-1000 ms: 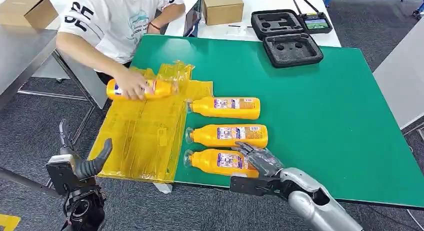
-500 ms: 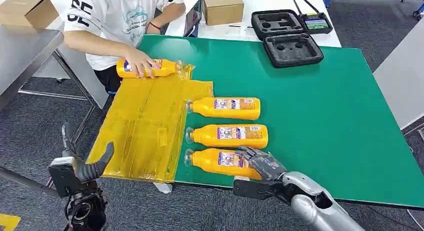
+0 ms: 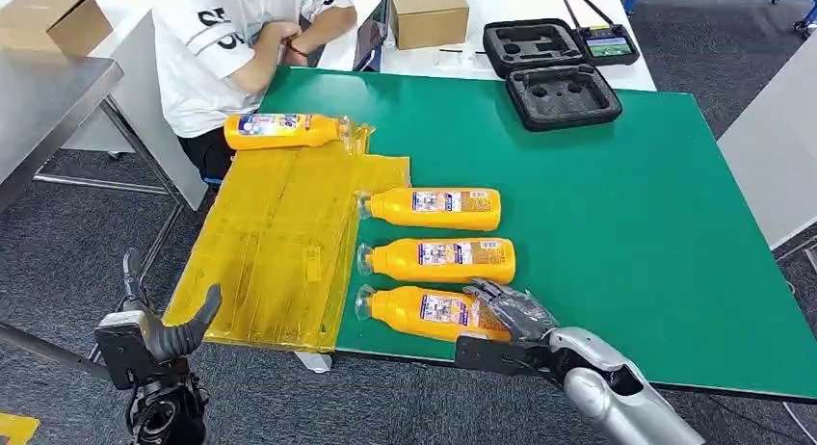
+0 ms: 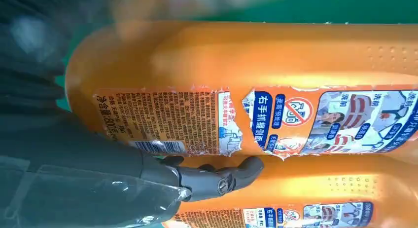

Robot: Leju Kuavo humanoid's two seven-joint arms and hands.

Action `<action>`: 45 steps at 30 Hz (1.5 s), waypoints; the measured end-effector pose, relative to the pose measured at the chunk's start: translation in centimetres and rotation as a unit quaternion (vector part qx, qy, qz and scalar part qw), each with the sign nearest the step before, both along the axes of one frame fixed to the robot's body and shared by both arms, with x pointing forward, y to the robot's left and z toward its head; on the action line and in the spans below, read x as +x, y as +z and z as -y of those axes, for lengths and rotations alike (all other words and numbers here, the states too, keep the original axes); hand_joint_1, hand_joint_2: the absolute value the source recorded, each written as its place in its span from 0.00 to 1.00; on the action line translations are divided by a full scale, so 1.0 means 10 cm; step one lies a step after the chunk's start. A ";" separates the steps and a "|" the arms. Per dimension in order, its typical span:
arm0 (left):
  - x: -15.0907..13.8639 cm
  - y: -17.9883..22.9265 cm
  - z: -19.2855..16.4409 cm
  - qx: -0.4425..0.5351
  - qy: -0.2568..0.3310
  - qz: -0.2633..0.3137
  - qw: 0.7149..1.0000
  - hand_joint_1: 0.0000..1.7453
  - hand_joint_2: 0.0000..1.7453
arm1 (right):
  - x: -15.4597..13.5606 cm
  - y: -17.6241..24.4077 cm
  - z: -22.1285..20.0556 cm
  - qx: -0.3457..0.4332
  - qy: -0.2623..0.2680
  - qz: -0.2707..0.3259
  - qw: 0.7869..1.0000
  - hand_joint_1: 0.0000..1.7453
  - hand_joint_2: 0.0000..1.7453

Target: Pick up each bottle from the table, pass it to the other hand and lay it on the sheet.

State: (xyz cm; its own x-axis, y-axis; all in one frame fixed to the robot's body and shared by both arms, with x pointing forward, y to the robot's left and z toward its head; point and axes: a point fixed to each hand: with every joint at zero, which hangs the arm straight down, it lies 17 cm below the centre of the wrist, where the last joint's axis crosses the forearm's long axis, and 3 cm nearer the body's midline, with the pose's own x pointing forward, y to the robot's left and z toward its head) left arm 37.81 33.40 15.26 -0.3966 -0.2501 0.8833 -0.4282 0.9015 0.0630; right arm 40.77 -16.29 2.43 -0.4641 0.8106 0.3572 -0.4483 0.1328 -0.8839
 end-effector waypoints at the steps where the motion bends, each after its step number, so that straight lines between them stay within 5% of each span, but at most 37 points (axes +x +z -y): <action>1: 0.00 -0.01 0.00 -0.001 0.000 -0.001 1.000 0.00 1.00 | 0.01 0.00 0.00 -0.001 0.001 -0.001 1.000 0.95 1.00; 14: -0.02 -0.02 0.02 -0.008 0.001 -0.003 1.000 0.00 1.00 | 0.04 -0.02 -0.04 0.003 0.006 -0.005 1.000 1.00 1.00; 18: -0.02 -0.02 0.04 -0.013 -0.004 -0.002 1.000 0.00 1.00 | -0.09 0.09 -0.30 0.083 0.043 -0.029 0.995 1.00 1.00; 24: -0.04 -0.01 0.09 -0.039 -0.016 0.003 0.999 0.00 1.00 | -0.09 0.73 -0.76 0.289 0.048 0.003 0.956 1.00 1.00; 40: -0.35 0.46 0.21 -0.127 -0.079 0.058 0.987 0.00 1.00 | -0.02 1.20 -0.97 0.434 -0.036 0.060 0.898 1.00 1.00; 45: -0.23 0.43 0.65 -0.186 -0.195 0.032 0.962 0.00 1.00 | -0.10 1.31 -1.01 0.482 -0.022 0.072 0.873 1.00 1.00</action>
